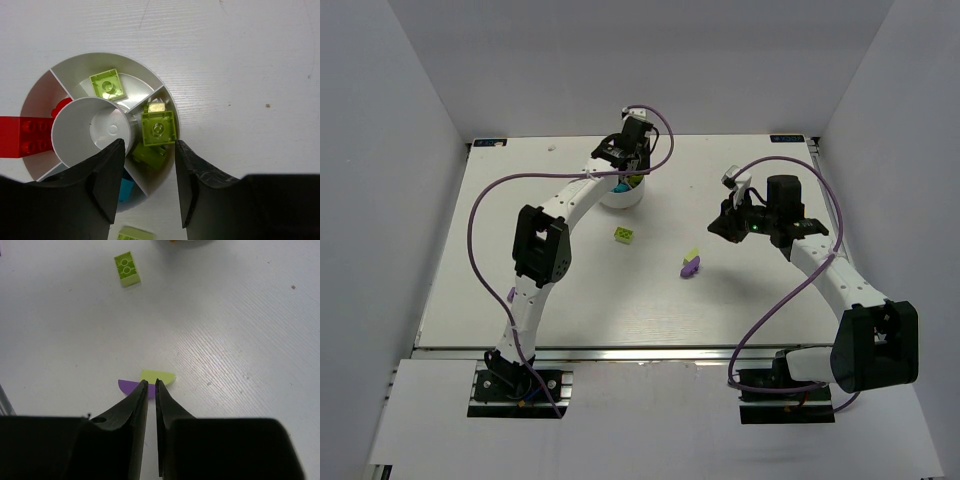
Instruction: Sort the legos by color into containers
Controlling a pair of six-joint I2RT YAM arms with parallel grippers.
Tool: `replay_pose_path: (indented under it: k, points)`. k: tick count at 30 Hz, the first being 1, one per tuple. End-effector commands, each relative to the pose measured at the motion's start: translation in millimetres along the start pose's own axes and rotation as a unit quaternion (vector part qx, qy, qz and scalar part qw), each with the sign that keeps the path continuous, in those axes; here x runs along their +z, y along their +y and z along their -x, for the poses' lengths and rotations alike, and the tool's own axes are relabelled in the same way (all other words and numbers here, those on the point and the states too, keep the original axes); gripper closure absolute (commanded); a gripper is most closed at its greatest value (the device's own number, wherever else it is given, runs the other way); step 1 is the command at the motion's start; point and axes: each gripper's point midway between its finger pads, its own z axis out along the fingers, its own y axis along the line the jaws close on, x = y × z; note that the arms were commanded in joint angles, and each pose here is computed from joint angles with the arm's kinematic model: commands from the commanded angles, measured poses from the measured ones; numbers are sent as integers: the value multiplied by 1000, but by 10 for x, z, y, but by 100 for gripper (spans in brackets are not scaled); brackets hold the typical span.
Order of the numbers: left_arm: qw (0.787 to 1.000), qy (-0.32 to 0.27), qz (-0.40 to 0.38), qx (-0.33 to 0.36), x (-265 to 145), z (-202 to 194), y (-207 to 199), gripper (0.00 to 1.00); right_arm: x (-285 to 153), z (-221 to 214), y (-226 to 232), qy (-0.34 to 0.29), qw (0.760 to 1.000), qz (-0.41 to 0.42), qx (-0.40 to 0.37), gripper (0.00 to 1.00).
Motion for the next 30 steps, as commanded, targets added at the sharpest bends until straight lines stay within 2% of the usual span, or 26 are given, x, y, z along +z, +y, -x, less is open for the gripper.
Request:
replay_pose_path:
  k: [1,5,7,9,10,11,12,13,14,15,16,17,18,19,20,22,23,25,26,27,29,30]
  points:
    - [1000,-29,-4,-7,-163,247,-13,45,-30,75,-3,-11,1000,1,-14,83]
    - [999,-37,-8,-13,-236,331,-19,46,-38,73,5,-10,1000,3,-16,81]
    - [999,-44,-20,-21,-312,405,-50,53,-47,38,42,-3,999,16,-31,75]
    - [997,-48,-44,-28,-481,484,-107,56,-45,38,139,-1,998,51,-48,59]
    - [997,-48,-58,-29,-559,492,-138,57,-64,-58,202,15,995,74,-68,48]
    - [995,-53,-79,-34,-640,529,-192,57,-72,-101,259,21,992,94,-78,43]
    - [989,-50,-135,-35,-835,495,-316,54,-100,-182,416,24,984,145,-101,37]
    - [986,-33,-158,-34,-936,384,-351,51,-82,-197,390,21,980,148,-130,37]
    - [981,-38,-188,-40,-1044,377,-417,48,-117,-311,474,33,977,167,-126,27]
    - [972,-47,-225,-51,-1356,448,-449,45,-124,-357,505,33,974,176,-137,23]
    - [969,-3,-244,-50,-1355,57,-450,42,-123,-484,528,40,973,179,-140,17]
    - [966,-6,-253,-58,-1442,1,-432,37,-86,-503,448,42,975,159,-151,11]
    - [960,-22,-269,-80,-1734,68,-383,36,-76,-513,396,42,978,139,-147,11]
    - [962,9,-259,-85,-1695,-302,-284,34,-53,-606,379,49,982,127,-130,10]
    - [961,-1,-261,-95,-1770,-332,-242,29,-17,-568,279,46,988,95,-112,11]
    - [960,3,-252,-126,-1945,-566,-75,29,53,-558,247,49,994,58,-75,11]
    - [958,3,-247,-144,-1994,-619,-28,28,84,-647,112,73,997,-13,-9,11]
    - [958,3,-234,-167,-2061,-738,81,28,241,-673,198,93,995,-42,11,11]
    - [959,-1,-222,-178,-2100,-859,185,28,250,-726,86,112,988,-101,33,11]
    - [955,-2,-219,-202,-2128,-896,221,28,305,-791,156,132,980,-114,94,11]
    - [947,-23,-228,-227,-2247,-890,273,28,381,-860,243,162,967,-139,136,10]
    - [947,-21,-206,-245,-2194,-1020,363,28,460,-850,272,170,957,-147,183,10]
